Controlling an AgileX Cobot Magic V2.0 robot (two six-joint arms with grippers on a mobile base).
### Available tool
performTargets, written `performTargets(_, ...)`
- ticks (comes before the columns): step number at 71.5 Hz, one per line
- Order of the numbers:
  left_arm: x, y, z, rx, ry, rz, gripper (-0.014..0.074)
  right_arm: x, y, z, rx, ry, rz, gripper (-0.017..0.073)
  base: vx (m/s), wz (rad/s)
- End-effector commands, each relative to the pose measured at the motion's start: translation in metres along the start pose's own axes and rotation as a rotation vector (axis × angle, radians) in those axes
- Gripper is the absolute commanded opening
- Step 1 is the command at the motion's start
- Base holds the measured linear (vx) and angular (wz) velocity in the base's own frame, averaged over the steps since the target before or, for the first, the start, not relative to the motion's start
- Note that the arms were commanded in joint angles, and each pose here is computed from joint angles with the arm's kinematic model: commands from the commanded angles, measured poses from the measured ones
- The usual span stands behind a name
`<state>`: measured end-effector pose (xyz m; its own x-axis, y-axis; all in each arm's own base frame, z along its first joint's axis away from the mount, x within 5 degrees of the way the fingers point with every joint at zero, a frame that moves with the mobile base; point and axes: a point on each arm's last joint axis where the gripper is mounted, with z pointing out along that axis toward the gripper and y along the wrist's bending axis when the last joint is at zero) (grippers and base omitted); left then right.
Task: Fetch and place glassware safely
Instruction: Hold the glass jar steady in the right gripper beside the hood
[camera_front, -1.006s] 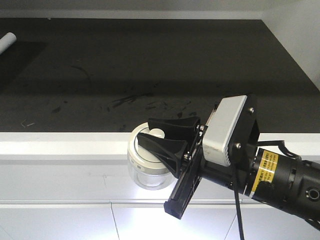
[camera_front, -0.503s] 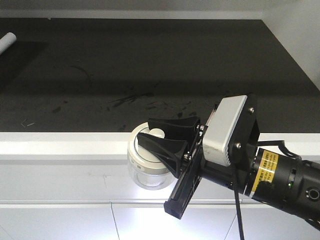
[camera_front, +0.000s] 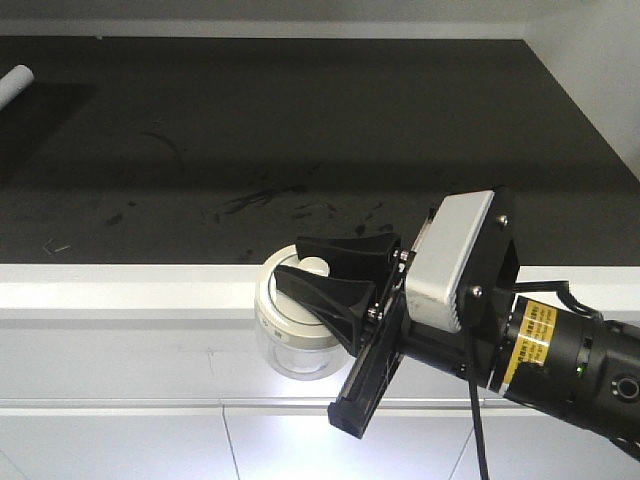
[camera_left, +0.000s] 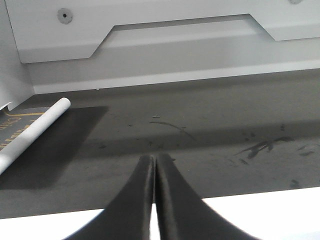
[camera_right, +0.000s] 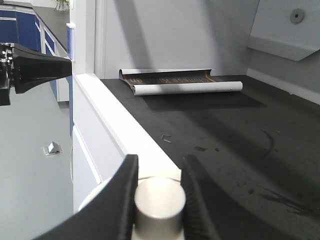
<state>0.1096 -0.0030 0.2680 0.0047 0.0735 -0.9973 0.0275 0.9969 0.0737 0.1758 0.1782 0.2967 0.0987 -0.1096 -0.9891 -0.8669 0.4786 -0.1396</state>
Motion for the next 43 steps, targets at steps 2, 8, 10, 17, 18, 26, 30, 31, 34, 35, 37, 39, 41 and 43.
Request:
performTargets(2, -0.0161, 0.0014, 0.0002, -0.008, -0.098, -0.016, -0.0007, -0.0231, 0.0006, -0.0039, -0.013, -0.129, 0.003, -0.0003, 0.00, 0.01)
performTargets(8, -0.0161, 0.0014, 0.0002, -0.008, -0.098, -0.016, -0.0007, -0.0231, 0.0006, -0.0039, -0.013, -0.129, 0.003, -0.0003, 0.00, 0.02)
performTargets(10, -0.0161, 0.0014, 0.0002, -0.008, -0.098, -0.016, -0.0007, -0.0231, 0.0006, -0.0039, -0.013, -0.129, 0.003, -0.0003, -0.01, 0.02)
performTargets(17, -0.0161, 0.0014, 0.0002, -0.008, -0.098, -0.016, -0.0007, -0.0231, 0.0006, -0.0039, -0.013, -0.129, 0.003, -0.0003, -0.01, 0.04)
performTargets(18, -0.0161, 0.0014, 0.0002, -0.008, -0.098, -0.016, -0.0007, -0.0231, 0.0006, -0.0039, -0.013, -0.129, 0.003, -0.0003, -0.01, 0.05)
performTargets(26, -0.0161, 0.0014, 0.0002, -0.008, -0.098, -0.016, -0.0007, -0.0231, 0.0006, -0.0039, -0.013, -0.129, 0.003, -0.0003, -0.02, 0.07)
performTargets(30, -0.0161, 0.0014, 0.0002, -0.008, -0.098, -0.016, -0.0007, -0.0231, 0.0006, -0.0039, -0.013, -0.129, 0.003, -0.0003, -0.03, 0.10)
performTargets(31, -0.0161, 0.0014, 0.0002, -0.008, -0.098, -0.016, -0.0007, -0.0231, 0.0006, -0.0039, -0.013, -0.129, 0.003, -0.0003, -0.03, 0.13)
performTargets(34, -0.0161, 0.0014, 0.0002, -0.008, -0.098, -0.016, -0.0007, -0.0231, 0.0006, -0.0039, -0.013, -0.129, 0.003, -0.0003, -0.04, 0.15)
performTargets(35, -0.0161, 0.0014, 0.0002, -0.008, -0.098, -0.016, -0.0007, -0.0231, 0.0006, -0.0039, -0.013, -0.129, 0.003, -0.0003, -0.04, 0.16)
performTargets(37, -0.0161, 0.0014, 0.0002, -0.008, -0.098, -0.016, -0.0007, -0.0230, 0.0007, -0.0038, -0.014, -0.129, 0.002, -0.0003, -0.04, 0.18)
performTargets(39, -0.0161, 0.0014, 0.0002, -0.008, -0.098, -0.016, -0.0007, -0.0230, 0.0007, -0.0038, -0.014, -0.129, 0.002, -0.0003, -0.04, 0.21)
performTargets(41, -0.0161, 0.0014, 0.0002, -0.008, -0.098, -0.016, -0.0007, -0.0230, 0.0007, -0.0038, -0.014, -0.129, 0.002, -0.0003, -0.04, 0.23)
performTargets(43, -0.0161, 0.0014, 0.0002, -0.008, -0.098, -0.016, -0.0007, -0.0230, 0.0007, -0.0038, -0.014, -0.129, 0.002, -0.0003, -0.04, 0.26)
